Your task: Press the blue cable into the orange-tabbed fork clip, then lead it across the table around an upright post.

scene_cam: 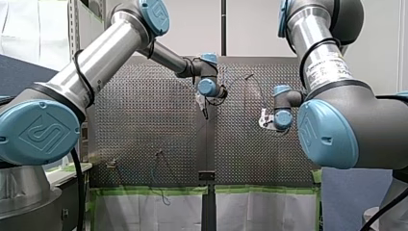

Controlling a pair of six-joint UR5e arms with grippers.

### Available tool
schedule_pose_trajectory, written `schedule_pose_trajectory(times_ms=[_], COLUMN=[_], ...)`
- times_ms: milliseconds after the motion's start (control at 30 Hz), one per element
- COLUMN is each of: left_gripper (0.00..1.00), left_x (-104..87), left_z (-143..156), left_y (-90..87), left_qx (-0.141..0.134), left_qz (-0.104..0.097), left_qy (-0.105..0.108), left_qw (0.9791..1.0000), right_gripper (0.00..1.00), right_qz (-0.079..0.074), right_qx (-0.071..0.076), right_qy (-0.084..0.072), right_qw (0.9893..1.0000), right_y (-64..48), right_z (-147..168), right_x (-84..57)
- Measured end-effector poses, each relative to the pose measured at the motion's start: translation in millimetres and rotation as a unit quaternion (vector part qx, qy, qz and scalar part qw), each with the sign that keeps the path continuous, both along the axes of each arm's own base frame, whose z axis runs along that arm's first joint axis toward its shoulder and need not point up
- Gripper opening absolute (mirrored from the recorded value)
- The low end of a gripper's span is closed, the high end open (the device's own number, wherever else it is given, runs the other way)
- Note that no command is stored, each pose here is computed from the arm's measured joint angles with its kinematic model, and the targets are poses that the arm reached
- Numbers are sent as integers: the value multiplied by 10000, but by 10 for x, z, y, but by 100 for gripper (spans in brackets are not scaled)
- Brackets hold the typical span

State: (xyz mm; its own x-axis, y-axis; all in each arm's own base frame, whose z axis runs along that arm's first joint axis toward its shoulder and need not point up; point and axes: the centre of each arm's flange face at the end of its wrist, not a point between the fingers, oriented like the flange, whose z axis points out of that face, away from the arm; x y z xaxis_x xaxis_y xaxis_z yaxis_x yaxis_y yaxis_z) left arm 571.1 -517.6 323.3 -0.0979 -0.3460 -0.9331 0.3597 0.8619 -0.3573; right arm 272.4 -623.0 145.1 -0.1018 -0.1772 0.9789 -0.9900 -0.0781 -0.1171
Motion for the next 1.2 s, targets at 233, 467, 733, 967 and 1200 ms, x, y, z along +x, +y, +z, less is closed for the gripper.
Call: schedule_pose_trajectory(times_ms=[233, 467, 733, 967, 1200], left_gripper=[98, 98, 98, 98, 98], left_x=[-16, -10, -3, 3, 14], left_z=[-1, 2, 7, 10, 13], left_y=[2, 14, 15, 16, 21], left_qx=[-5, -13, -29, -40, -50], left_qz=[143, 218, 227, 227, 224], left_qy=[5, -1, -21, -38, -54], left_qw=[9999, 9998, 9997, 9997, 9997], right_gripper=[0, 0, 0, 0, 0], right_qz=[-71, -138, -191, -210, -219], right_qx=[23, -18, 164, 289, 412], right_qy=[-10, -89, -87, -81, -50], right_qw=[10000, 9999, 9996, 9993, 9989], right_y=[11, 52, 82, 99, 138], right_z=[-94, -234, -552, -846, -1180], right_x=[-108, -210, -258, -260, -247])
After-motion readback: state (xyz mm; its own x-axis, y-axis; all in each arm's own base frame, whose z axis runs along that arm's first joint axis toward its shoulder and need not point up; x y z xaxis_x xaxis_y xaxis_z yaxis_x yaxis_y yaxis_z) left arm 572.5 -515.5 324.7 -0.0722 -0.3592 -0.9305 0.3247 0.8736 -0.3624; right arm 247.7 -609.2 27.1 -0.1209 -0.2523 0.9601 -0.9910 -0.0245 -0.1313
